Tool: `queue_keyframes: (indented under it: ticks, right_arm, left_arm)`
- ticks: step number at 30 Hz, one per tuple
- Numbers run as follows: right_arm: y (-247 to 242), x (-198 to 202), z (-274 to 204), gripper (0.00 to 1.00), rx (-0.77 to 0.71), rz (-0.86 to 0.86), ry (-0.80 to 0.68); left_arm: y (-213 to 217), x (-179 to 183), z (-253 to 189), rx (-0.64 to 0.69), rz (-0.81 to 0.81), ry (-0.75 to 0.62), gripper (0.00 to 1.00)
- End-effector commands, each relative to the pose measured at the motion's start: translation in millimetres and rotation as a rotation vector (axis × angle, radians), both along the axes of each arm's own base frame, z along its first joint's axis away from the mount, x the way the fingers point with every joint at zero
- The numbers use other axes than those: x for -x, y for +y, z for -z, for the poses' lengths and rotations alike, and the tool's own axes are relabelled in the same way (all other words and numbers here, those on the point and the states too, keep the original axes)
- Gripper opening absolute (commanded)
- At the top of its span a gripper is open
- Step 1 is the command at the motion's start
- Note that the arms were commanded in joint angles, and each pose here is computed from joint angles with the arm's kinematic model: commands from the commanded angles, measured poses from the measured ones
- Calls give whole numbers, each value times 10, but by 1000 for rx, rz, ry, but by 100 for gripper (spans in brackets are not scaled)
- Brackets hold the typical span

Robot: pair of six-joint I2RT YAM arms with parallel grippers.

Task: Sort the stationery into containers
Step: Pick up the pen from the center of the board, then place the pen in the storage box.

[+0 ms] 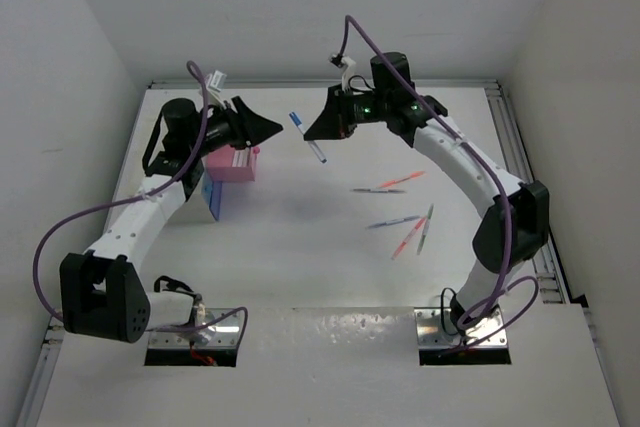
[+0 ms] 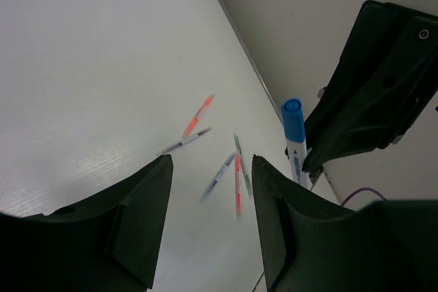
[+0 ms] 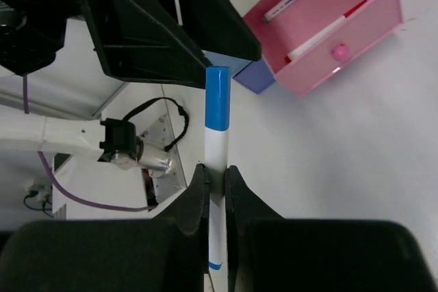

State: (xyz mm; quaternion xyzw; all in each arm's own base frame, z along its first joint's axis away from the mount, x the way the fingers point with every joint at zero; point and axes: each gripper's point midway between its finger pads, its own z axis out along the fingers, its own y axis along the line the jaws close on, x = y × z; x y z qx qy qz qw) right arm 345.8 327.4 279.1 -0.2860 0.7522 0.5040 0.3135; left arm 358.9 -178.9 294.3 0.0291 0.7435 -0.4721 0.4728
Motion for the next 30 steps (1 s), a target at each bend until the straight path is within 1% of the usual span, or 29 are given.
queue_keyframes:
  ticks: [1, 9, 16, 21, 25, 28, 30]
  right_arm:
    - [168, 121, -224, 0, -57, -53, -38]
    - [324, 202, -127, 0, -49, -87, -16]
    - [400, 139, -101, 0, -60, -91, -2]
    - [403, 78, -73, 0, -70, -75, 21]
    - [423, 95, -124, 0, -93, -87, 28]
    - [448, 102, -176, 0, -102, -95, 15]
    - [468, 127, -202, 0, -109, -106, 13]
  left_arm:
    - [-97, 117, -421, 77, 41, -135, 56]
    - [-267, 215, -515, 128, 110, -163, 54]
    - [-318, 230, -506, 144, 129, -156, 52]
    - [-265, 235, -494, 141, 115, -158, 54]
    - [-304, 236, -403, 126, 119, -131, 54]
    - [-326, 213, -302, 109, 111, -101, 53]
    - [-323, 190, -282, 106, 105, -95, 50]
